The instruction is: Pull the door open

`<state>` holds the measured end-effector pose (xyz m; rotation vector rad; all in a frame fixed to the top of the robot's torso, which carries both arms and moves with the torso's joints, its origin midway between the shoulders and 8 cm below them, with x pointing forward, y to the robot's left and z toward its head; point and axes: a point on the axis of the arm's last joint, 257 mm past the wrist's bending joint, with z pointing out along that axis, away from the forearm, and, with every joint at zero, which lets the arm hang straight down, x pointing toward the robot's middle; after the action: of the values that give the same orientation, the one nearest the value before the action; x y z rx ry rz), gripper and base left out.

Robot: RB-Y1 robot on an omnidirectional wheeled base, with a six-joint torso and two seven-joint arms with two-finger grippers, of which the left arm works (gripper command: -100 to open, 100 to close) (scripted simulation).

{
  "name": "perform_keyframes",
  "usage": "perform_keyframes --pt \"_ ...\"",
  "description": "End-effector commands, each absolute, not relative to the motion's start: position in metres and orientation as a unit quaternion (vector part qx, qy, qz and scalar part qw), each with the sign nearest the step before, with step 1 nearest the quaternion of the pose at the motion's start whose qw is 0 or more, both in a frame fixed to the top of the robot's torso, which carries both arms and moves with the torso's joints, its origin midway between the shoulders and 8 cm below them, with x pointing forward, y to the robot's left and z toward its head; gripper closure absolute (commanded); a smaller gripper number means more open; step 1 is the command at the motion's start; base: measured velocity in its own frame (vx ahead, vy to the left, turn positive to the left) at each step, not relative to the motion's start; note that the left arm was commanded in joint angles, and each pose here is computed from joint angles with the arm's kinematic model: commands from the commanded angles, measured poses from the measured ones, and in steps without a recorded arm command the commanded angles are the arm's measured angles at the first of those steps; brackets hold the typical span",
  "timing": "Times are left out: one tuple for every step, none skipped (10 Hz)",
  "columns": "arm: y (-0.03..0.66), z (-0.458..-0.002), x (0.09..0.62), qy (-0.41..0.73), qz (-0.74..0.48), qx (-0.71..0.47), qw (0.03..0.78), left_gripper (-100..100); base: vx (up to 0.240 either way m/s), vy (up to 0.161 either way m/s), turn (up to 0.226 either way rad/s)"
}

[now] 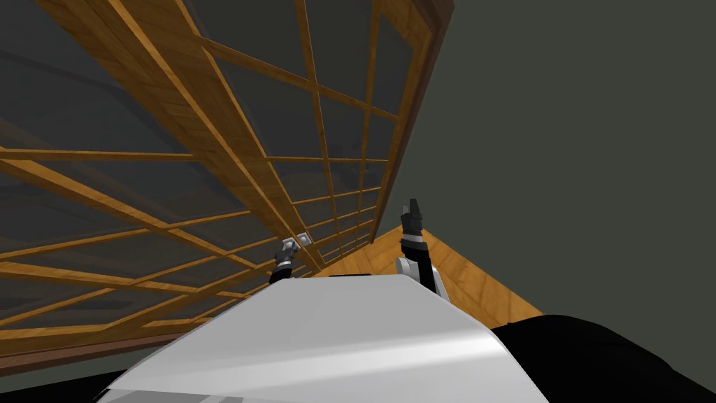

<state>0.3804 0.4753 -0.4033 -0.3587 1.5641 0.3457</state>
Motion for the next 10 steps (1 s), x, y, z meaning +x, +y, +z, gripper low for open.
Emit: perform_keyframes --pt "0.489 -0.415 0.360 0.706 0.159 -0.174 0.668 100 -0.175 0.003 0.053" --pt "0.489 -0.415 0.360 0.706 0.159 -0.174 0.668 100 -0.132 -0.020 0.009" --pt "0.492 -0.418 0.355 0.707 0.160 -0.178 0.665 100 -0.087 -0.022 0.052" --pt "0.495 -0.420 0.351 0.709 0.160 -0.182 0.663 100 -0.094 -0.018 0.065" --pt "0.497 -0.422 0.346 0.710 0.161 -0.185 0.660 100 -0.099 0.006 0.072" --pt "0.497 -0.422 0.346 0.710 0.161 -0.185 0.660 100 -0.057 0.000 -0.018" --pt "0.500 -0.425 0.341 0.711 0.161 -0.189 0.658 100 -0.061 -0.004 0.028" --pt "0.504 -0.429 0.333 0.712 0.158 -0.199 0.654 100 -0.092 -0.016 0.052" --pt "0.506 -0.431 0.330 0.713 0.156 -0.205 0.652 100 -0.103 -0.031 0.047" --pt "0.506 -0.431 0.330 0.713 0.156 -0.205 0.652 100 -0.063 -0.014 0.018"
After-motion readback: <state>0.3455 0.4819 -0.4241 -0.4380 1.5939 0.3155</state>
